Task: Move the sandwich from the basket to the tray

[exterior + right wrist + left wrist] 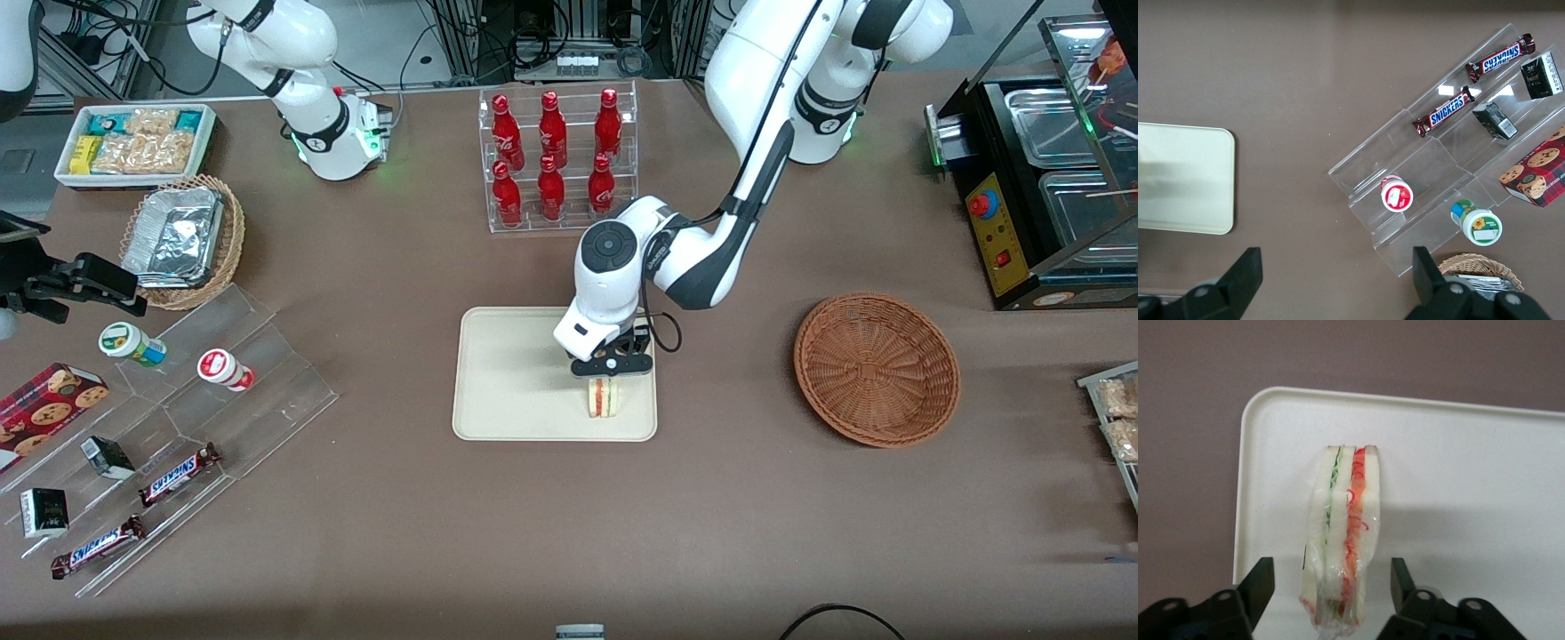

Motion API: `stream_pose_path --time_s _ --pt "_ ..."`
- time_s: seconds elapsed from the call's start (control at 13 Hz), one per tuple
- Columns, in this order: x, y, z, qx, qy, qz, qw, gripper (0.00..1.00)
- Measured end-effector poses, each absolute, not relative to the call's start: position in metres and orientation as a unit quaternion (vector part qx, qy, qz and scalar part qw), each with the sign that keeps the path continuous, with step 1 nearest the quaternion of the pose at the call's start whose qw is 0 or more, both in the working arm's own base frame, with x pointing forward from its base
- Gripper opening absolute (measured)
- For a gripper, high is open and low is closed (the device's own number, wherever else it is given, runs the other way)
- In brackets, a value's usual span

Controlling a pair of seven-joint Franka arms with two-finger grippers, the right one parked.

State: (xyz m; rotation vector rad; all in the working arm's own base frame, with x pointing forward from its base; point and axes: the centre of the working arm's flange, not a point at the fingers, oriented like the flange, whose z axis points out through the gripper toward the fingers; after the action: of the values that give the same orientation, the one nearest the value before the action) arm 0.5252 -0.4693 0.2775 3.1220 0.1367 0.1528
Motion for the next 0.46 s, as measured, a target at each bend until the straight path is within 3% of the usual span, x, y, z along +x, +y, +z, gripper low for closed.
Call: stream_pose_path --time_s 0.08,0.15,0.46 --pt "0.527 -0.468 0.296 0.997 0.058 0.051 0.009 0.95" --pt "0.528 -0.466 0.318 0.996 0.073 0.056 0.014 1.0" --pt "0.517 -0.444 0.412 0.992 0.113 0.048 0.004 1.0"
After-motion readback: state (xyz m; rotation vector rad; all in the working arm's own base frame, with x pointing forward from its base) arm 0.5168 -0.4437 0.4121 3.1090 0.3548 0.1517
